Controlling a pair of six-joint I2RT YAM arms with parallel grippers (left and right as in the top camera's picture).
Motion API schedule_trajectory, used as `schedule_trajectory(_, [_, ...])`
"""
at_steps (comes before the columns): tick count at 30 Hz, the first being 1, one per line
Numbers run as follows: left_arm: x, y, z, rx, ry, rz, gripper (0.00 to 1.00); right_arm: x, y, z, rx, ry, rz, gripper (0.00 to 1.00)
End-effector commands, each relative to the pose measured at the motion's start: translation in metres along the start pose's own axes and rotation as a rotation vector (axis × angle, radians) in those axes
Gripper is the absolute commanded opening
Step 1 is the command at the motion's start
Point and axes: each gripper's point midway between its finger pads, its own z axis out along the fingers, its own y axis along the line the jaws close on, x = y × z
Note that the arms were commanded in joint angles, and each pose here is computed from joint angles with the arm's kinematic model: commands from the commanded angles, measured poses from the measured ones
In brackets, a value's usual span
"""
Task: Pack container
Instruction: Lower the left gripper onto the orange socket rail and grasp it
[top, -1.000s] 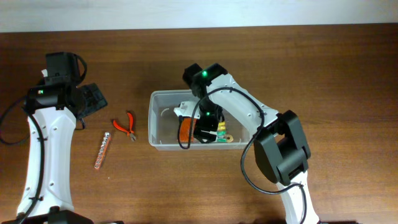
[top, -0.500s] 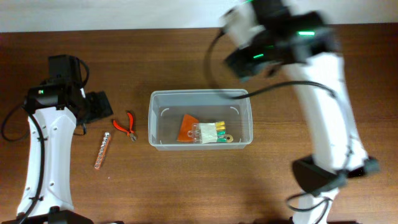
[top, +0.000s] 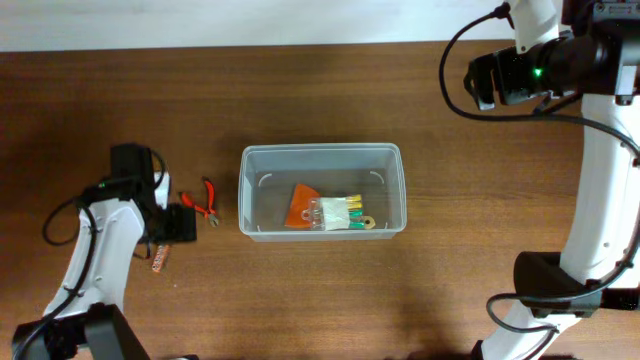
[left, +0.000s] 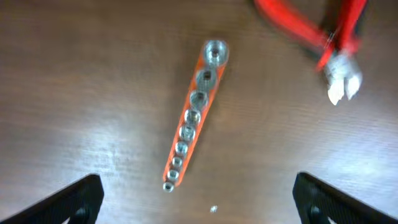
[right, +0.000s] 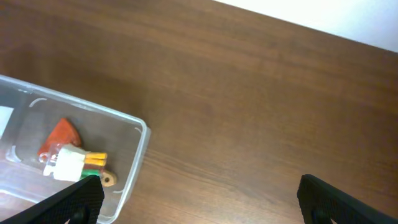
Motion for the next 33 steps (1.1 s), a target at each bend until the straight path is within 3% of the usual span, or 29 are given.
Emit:
schedule_trajectory(1, [-0.002,0.008,0.006,-0.002,-0.024,0.175,0.99,0.002,0.004,0.009,-0.036,0.014,0.017,0.99])
schedule_trajectory(7, [-0.021,-0.007,0.011,0.087,-0.117,0.430,1.00,0.013,0.005,0.026,-0.054,0.077,0.029,0.99])
schedule_trajectory(24, [-0.002,-0.019,0.069,0.160,0.059,0.423,1.00,0.015,0.004,0.032,-0.056,0.085,0.030,0.99])
schedule_trajectory(28, [0.002,-0.019,0.069,0.166,0.075,0.424,0.92,0.015,0.003,0.032,-0.053,0.085,0.026,0.99])
schedule_trajectory(33, [0.008,-0.021,0.071,0.172,0.088,0.425,0.91,0.015,0.003,0.032,-0.052,0.086,0.027,0.99])
